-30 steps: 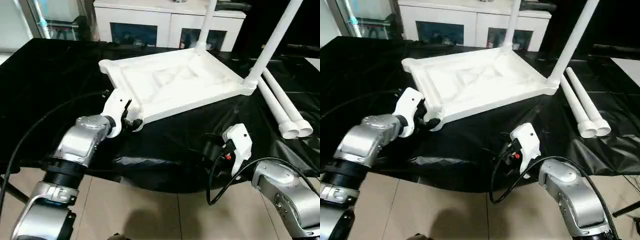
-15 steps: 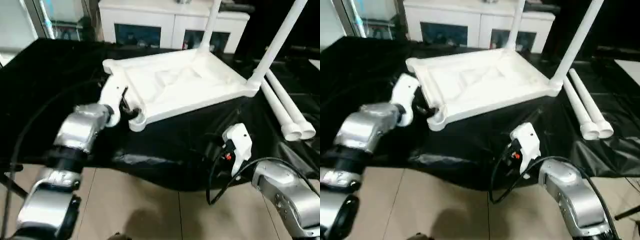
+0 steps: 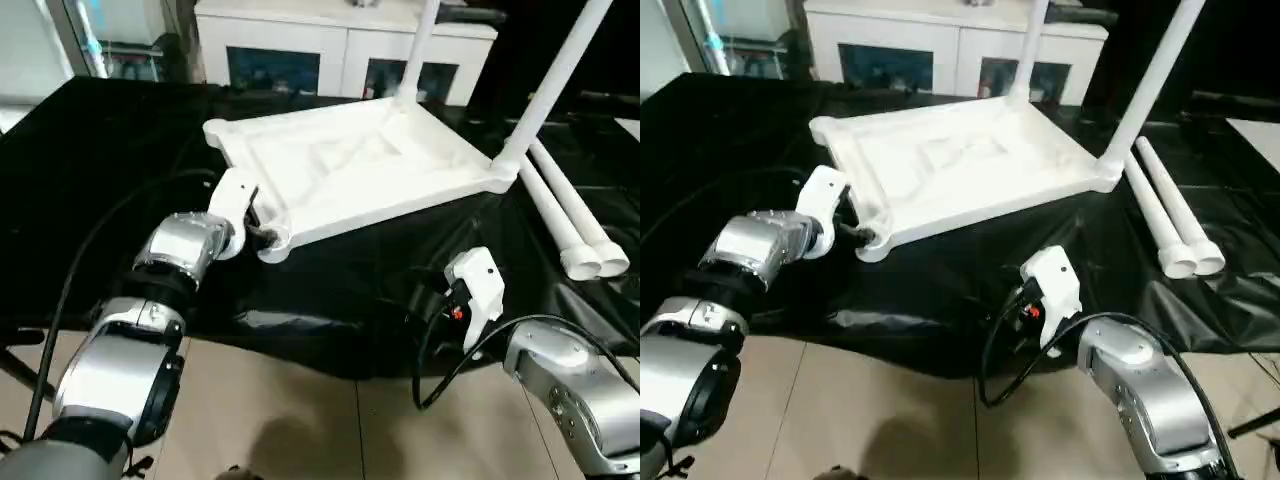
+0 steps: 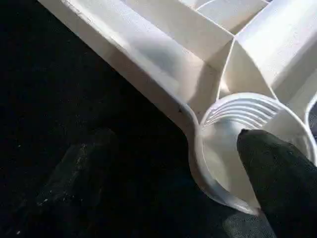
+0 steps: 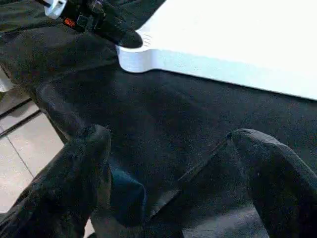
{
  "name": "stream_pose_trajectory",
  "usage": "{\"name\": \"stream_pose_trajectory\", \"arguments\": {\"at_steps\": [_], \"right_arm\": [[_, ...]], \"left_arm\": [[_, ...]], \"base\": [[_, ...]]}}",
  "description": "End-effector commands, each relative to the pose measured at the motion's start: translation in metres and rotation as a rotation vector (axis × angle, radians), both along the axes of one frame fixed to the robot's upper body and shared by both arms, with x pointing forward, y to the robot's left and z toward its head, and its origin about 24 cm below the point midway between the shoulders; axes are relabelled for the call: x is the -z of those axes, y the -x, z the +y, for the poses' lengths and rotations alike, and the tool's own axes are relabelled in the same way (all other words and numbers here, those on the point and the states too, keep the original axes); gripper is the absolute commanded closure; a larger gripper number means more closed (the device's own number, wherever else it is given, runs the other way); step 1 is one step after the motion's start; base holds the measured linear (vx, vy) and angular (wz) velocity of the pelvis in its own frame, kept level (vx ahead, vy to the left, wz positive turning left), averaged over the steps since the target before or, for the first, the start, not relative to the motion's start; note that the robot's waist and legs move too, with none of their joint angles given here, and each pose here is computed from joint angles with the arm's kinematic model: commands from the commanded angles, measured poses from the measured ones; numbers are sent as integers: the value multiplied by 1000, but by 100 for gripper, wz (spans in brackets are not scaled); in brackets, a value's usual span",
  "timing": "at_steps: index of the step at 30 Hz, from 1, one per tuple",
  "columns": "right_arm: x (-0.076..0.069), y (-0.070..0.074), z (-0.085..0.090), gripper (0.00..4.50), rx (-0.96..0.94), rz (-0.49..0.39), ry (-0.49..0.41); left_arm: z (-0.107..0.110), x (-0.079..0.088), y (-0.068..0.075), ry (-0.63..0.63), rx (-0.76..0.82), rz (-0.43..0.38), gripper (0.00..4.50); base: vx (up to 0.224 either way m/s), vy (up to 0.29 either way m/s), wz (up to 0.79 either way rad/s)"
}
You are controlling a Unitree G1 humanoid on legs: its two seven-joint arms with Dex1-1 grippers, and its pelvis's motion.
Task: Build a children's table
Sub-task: Rotate table base
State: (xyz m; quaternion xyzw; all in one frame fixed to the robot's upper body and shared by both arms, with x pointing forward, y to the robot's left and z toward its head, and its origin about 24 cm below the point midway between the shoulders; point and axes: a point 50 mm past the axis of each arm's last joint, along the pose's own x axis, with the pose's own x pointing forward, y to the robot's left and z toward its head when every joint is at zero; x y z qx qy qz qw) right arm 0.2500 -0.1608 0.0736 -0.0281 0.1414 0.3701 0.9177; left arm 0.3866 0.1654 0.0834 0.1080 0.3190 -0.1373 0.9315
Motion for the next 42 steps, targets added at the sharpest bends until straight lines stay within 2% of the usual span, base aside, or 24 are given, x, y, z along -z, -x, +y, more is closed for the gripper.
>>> {"name": "stream_pose_trajectory", "arguments": {"at_steps": [1,3,6,7,8,9,11,14,19,21,22,25,26,30,33,35,37,38,39,40,41,42], "right_arm": [[-2,0,-2,30,10,-9,26],[-2,0,-2,30,11,-10,27],[-2,0,-2,30,10,-11,27],[-2,0,-2,30,10,-11,27],[-2,1,-2,30,8,-10,29],[-2,1,-2,30,7,-10,29],[-2,2,-2,30,2,-9,29],[-2,1,-2,30,-3,-11,31],[-2,0,0,30,-8,-15,30],[-4,-1,0,30,-7,-26,31],[-4,-1,-1,30,-2,-32,32],[-5,-2,-3,30,6,-35,31],[-5,-2,-4,30,8,-37,33],[-5,-1,-5,30,0,-37,36],[-6,-1,-4,30,-16,-37,40],[-6,-2,-5,30,-24,-41,43],[-8,-3,-4,30,-35,-47,44],[-8,-3,-4,30,-35,-47,44],[-9,-4,-4,30,-50,-53,48],[-10,-5,-4,30,-59,-57,52],[-11,-5,-3,30,-66,-60,57],[-11,-5,-3,30,-67,-61,57]], "left_arm": [[2,0,-1,-18,-12,-3,20],[4,1,-2,-45,-9,-2,42],[8,6,2,-153,96,36,42],[8,6,2,-153,96,36,42],[9,6,5,-190,192,61,42],[9,6,5,-191,201,64,42],[7,2,8,-176,318,65,42],[-6,-8,17,-66,465,40,42],[-16,-9,27,-63,536,40,42],[-24,-10,35,-58,602,0,42],[-31,-16,38,-27,626,-73,42],[-36,-31,34,28,583,-194,42],[-33,-37,31,-4,561,-232,42],[-24,-48,26,-72,549,-266,8],[-20,-58,27,-100,608,-271,4],[-20,-65,28,-168,686,-284,4],[-21,-69,26,-313,799,-283,4],[-21,-69,26,-313,799,-283,4],[-21,-71,25,-467,908,-271,4],[-20,-69,24,-538,952,-229,4],[-18,-66,24,-671,1040,-174,4],[-17,-65,24,-692,1053,-164,4]], "base": [[0,0,0],[0,0,0],[0,0,0],[0,0,0],[0,0,0],[0,0,0],[0,0,0],[0,0,0],[0,0,0],[0,0,0],[0,0,0],[0,0,0],[0,0,0],[0,0,0],[0,0,0],[0,0,0],[0,0,0],[0,0,0],[0,0,0],[0,0,0],[0,0,0],[0,0,0]]}}
